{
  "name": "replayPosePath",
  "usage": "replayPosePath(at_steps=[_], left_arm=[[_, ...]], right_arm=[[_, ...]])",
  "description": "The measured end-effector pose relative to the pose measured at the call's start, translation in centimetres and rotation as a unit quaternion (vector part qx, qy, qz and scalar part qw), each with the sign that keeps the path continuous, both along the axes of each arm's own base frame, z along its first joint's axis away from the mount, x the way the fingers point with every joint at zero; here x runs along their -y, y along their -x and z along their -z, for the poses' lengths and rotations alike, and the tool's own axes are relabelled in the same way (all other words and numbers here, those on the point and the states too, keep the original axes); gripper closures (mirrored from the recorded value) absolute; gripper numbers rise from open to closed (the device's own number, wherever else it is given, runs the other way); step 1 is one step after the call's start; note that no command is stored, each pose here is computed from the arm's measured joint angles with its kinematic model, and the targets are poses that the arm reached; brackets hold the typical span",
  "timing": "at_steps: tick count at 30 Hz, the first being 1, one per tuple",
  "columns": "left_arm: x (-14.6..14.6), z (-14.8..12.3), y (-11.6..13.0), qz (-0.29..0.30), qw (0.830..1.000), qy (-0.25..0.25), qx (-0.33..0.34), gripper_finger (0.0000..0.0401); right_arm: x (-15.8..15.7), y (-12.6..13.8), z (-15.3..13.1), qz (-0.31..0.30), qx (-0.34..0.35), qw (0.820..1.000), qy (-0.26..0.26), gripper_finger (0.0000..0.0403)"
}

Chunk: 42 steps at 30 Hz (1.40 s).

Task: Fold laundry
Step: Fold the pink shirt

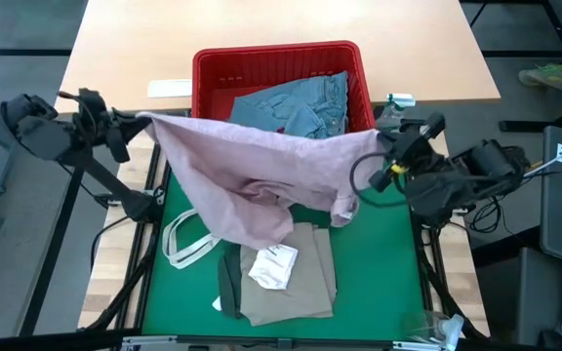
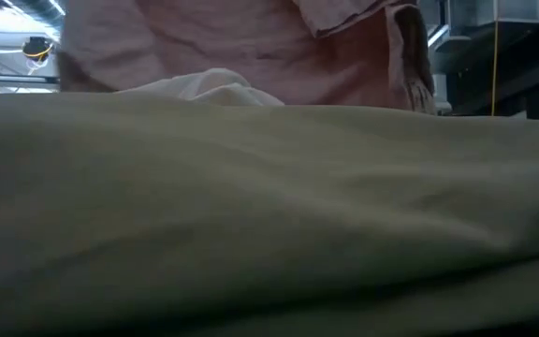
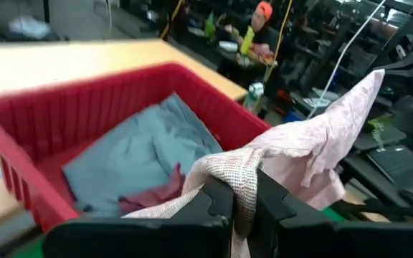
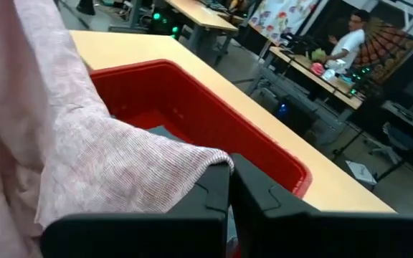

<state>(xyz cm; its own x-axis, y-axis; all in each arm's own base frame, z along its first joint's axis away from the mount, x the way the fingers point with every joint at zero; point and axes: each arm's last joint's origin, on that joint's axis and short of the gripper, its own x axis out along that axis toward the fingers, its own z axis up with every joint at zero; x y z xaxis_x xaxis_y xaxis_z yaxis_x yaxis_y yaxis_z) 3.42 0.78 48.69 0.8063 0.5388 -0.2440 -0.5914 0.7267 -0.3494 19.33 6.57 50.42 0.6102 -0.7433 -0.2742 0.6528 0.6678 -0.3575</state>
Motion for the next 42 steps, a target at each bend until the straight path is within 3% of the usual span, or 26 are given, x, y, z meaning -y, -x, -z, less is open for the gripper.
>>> replayPosePath(at_steps=[5,13,20,27,37,42], left_arm=[[0.2,-1.0,-0.4,-0.009,0.999,-0.053,0.006,0.0390],[0.4,-2.6,-0.9,-0.001,0.995,-0.102,0.023,0.0390],[0.3,-4.5,-0.8,-0.054,0.987,-0.144,0.042,0.0390],[0.3,-6.0,-0.8,-0.055,0.983,-0.168,0.053,0.0390],[0.9,-5.9,-1.4,0.032,0.982,-0.171,0.073,0.0390],[1.7,-5.0,-2.2,0.110,0.982,-0.126,0.083,0.0390]], right_arm=[[0.6,1.3,-0.7,0.009,0.021,1.000,0.005,0.0398],[1.7,3.5,-1.7,0.012,0.053,0.998,-0.008,0.0398],[2.8,5.6,-3.1,0.031,0.127,0.991,-0.026,0.0398],[3.7,7.4,-4.2,0.030,0.163,0.986,-0.036,0.0398],[4.0,8.1,-4.4,-0.004,0.164,0.984,-0.065,0.0398],[3.5,7.8,-4.0,-0.085,0.148,0.974,-0.149,0.0398]])
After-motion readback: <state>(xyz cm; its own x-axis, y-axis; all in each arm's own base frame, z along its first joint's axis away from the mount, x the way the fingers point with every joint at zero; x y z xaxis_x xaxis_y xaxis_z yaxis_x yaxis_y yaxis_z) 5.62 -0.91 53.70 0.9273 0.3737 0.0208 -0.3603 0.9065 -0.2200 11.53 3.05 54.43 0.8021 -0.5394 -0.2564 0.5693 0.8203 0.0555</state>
